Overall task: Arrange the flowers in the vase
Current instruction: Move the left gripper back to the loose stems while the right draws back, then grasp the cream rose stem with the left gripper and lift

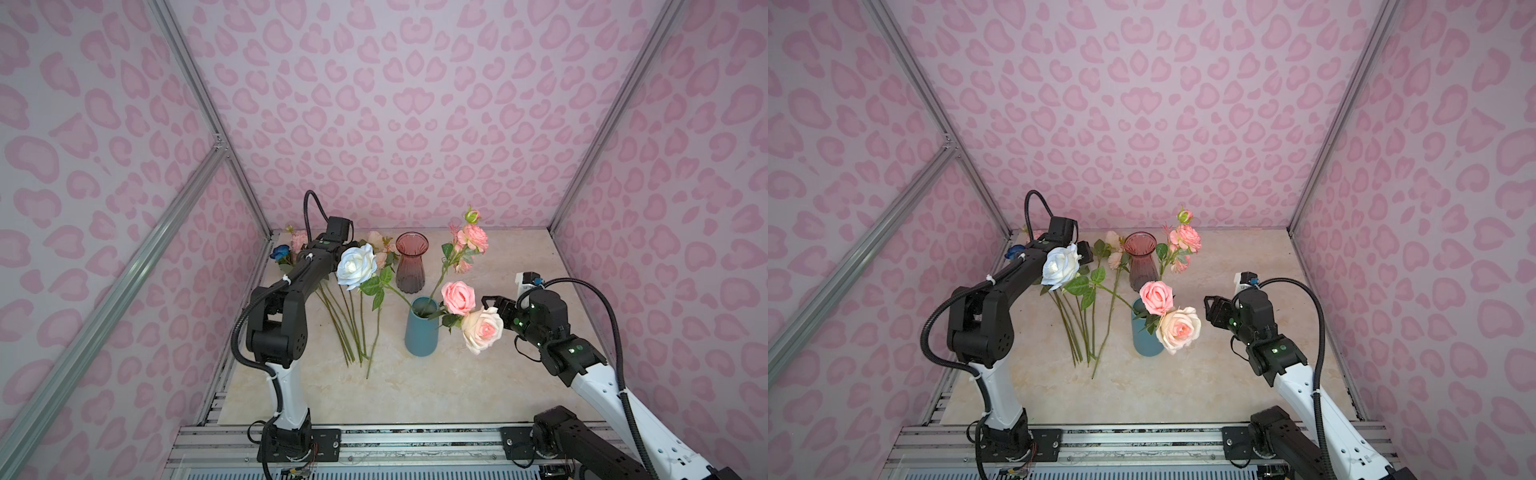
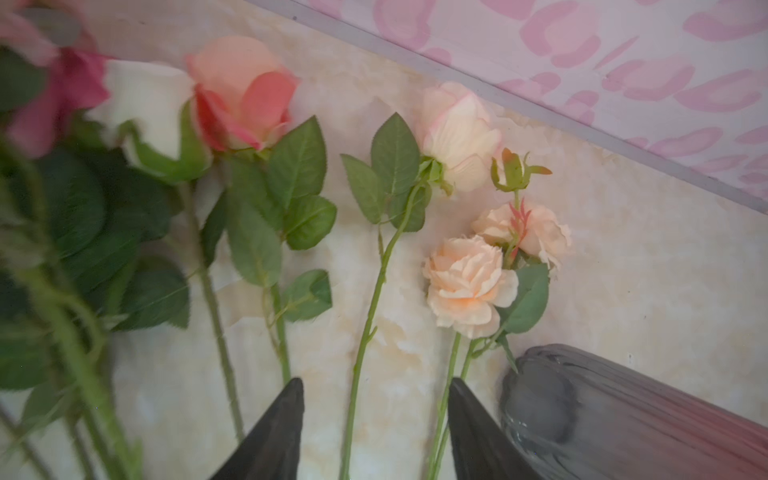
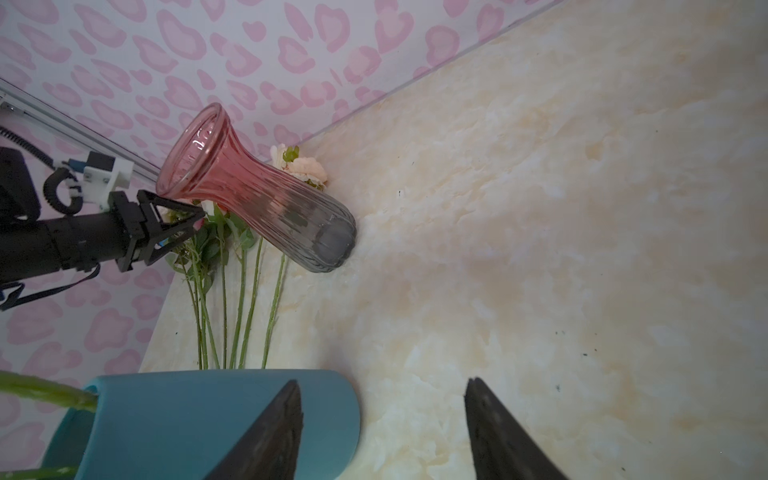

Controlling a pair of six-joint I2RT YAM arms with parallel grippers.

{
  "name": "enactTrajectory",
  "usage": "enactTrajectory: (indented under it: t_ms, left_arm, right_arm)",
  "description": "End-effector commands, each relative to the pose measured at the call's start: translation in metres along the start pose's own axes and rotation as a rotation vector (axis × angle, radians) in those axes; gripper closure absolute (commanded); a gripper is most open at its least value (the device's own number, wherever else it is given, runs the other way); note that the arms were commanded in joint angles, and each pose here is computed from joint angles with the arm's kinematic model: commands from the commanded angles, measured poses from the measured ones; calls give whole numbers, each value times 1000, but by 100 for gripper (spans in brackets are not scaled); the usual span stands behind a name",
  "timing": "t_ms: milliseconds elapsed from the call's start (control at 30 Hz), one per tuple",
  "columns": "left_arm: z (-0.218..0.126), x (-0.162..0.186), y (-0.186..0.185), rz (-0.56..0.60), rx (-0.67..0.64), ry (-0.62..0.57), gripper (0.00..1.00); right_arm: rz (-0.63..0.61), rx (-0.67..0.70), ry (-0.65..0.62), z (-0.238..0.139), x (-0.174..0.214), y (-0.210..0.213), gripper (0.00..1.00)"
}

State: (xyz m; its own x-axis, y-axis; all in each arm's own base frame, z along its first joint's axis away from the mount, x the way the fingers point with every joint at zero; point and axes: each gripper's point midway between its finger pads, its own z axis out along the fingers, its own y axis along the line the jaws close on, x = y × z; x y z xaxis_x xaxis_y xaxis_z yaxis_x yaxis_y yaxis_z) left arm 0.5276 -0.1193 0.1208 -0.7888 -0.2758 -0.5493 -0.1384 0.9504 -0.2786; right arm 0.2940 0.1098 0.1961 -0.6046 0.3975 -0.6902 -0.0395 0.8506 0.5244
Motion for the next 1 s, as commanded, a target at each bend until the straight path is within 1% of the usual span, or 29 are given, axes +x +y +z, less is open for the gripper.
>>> enactTrajectory:
  t_ms: [0, 67, 133, 233, 367, 433, 600, 667, 700, 800, 900, 967]
  left_arm:
    - [24, 13, 3, 58, -40, 78, 45]
    - [40, 21, 8, 92, -91, 107, 46]
    - [52, 30, 11, 112, -108, 135, 47]
    - [67, 43, 12, 122, -96, 176, 52]
    - [80, 55, 10, 134, -73, 211, 56]
    - [84, 60, 10, 142, -68, 225, 62]
    - [78, 60, 7, 151, -53, 223, 88]
    - [62, 48, 1, 152, -39, 187, 95]
    - [53, 42, -2, 153, -28, 167, 96]
    - [13, 15, -15, 152, 5, 77, 96]
    - [-39, -16, -29, 149, 36, -41, 96]
    - [-84, -38, -37, 133, 66, -141, 97]
  right_arm:
    - [-13, -24, -1, 4, -1, 1, 36]
    - [-5, -23, 4, 6, -1, -2, 36]
    - [3, -23, 7, 7, 0, -4, 36]
    - [10, -19, 14, 11, 1, -6, 36]
    - [15, -21, 22, 15, 1, -6, 37]
    - [18, -21, 22, 16, 1, -6, 37]
    - [24, -23, 14, 14, -1, -6, 37]
    - [22, -28, 10, 12, -2, -4, 37]
    - [22, -30, 6, 11, -3, -3, 38]
    - [21, -35, -4, 6, -6, -1, 38]
    - [18, -49, -24, -1, -11, 4, 38]
    - [18, -59, -36, -6, -14, 7, 38]
